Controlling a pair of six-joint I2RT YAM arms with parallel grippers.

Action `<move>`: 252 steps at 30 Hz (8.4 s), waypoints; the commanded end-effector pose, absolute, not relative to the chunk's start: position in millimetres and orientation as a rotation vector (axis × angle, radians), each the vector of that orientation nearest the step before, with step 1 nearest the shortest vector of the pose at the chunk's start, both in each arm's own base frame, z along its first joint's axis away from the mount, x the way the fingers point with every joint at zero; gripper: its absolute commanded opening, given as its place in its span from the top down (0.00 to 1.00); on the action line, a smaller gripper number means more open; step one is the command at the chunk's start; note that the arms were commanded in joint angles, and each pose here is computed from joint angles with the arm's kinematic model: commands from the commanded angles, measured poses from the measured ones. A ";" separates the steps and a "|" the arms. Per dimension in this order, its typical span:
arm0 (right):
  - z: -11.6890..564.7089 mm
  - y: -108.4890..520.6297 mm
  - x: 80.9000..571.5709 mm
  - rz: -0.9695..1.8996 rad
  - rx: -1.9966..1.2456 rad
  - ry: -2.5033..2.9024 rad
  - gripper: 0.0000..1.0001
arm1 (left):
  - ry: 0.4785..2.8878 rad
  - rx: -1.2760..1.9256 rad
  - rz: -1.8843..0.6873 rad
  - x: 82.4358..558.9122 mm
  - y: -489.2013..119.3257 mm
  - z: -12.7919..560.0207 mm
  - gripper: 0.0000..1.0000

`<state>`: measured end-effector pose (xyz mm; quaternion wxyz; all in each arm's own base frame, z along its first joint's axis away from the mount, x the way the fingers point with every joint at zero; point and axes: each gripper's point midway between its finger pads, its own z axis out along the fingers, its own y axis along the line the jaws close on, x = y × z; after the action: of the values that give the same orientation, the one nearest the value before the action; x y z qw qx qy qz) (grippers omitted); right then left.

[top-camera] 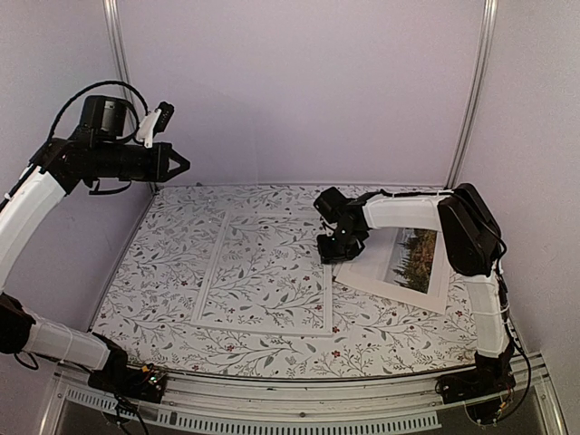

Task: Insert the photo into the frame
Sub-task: Adjust the frame body at the center of the board, then place the glass panel in the frame body.

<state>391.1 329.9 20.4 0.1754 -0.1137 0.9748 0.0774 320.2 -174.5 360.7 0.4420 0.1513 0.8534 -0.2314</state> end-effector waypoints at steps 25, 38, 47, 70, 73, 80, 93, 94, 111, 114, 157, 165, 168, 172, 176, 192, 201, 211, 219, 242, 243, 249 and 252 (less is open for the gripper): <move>30.7 328.5 404.7 0.426 -0.254 2.756 0.77 | 2.079 0.405 -0.580 317.2 -176.3 363.9 1.00; 41.3 329.1 407.1 0.535 -0.228 2.742 0.48 | 2.072 0.396 -0.616 314.4 -178.8 369.2 1.00; 72.1 318.5 415.9 0.574 -0.188 2.684 0.39 | 2.005 0.418 -0.873 292.9 -203.4 396.1 1.00; 145.7 153.0 452.0 0.358 0.079 2.532 0.38 | 2.228 0.340 -1.433 288.3 -268.5 269.6 1.00; 138.0 155.5 449.7 0.377 0.073 2.546 0.38 | 2.338 0.287 -1.455 294.6 -263.0 220.2 1.00; 122.6 160.1 446.8 0.409 0.073 2.573 0.39 | 2.526 0.214 -1.376 306.6 -241.4 149.2 1.00; 111.0 162.8 445.0 0.424 0.055 2.587 0.39 | 2.653 0.241 -1.115 320.8 -218.1 117.3 0.98; 110.4 162.9 445.2 0.426 0.055 2.589 0.39 | 2.648 0.244 -1.091 324.5 -216.6 118.9 0.98; 96.5 167.0 446.0 0.437 0.033 2.616 0.39 | 2.397 0.478 -1.101 347.4 -234.8 153.7 1.00; 96.3 166.9 446.7 0.432 0.030 2.615 0.39 | 2.383 0.504 -1.105 347.2 -237.0 158.8 1.00; 84.1 175.1 446.0 0.466 0.007 2.630 0.39 | 2.462 0.570 -1.111 367.2 -254.8 143.0 1.00; 86.9 187.2 444.1 0.511 -0.038 2.620 0.39 | 2.504 0.537 -1.081 373.6 -252.7 134.3 1.00; 85.8 191.2 443.3 0.512 -0.057 2.622 0.39 | 2.526 0.518 -1.075 376.3 -251.8 129.3 1.00; 81.2 194.5 441.8 0.511 -0.066 2.633 0.39 | 2.552 0.507 -1.070 377.6 -251.6 122.8 1.00; 80.1 196.5 442.4 0.511 -0.071 2.636 0.39 | 2.566 0.493 -1.065 379.9 -250.4 119.3 1.00; 77.1 199.6 442.6 0.501 -0.093 2.644 0.39 | 2.613 0.453 -1.049 389.5 -248.2 107.7 1.00; 73.2 200.3 441.8 0.497 -0.094 2.652 0.39 | 2.640 0.435 -1.045 391.5 -246.0 100.3 1.00; 70.3 202.1 442.0 0.497 -0.104 2.655 0.39 | 2.642 0.418 -1.042 394.7 -243.9 101.3 1.00; 67.1 201.8 441.5 0.490 -0.107 2.662 0.39 | 2.648 0.411 -1.051 395.6 -244.6 98.8 1.00; 65.7 204.2 440.4 0.489 -0.117 2.667 0.39 | 2.642 0.357 -1.047 397.1 -238.6 99.5 1.00; 66.1 203.9 440.9 0.489 -0.115 2.666 0.39 | 2.641 0.353 -1.047 397.1 -238.3 99.3 1.00; 65.4 204.0 440.6 0.487 -0.118 2.668 0.39 | 2.643 0.336 -1.049 397.3 -236.6 98.3 1.00; 64.5 204.5 440.5 0.488 -0.119 2.669 0.39 | 2.640 0.332 -1.051 398.0 -235.9 98.9 1.00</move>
<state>435.0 199.1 65.9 0.2073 -0.0326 0.9618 0.1758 391.5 -235.8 92.4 0.1221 0.1147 0.9202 -0.3538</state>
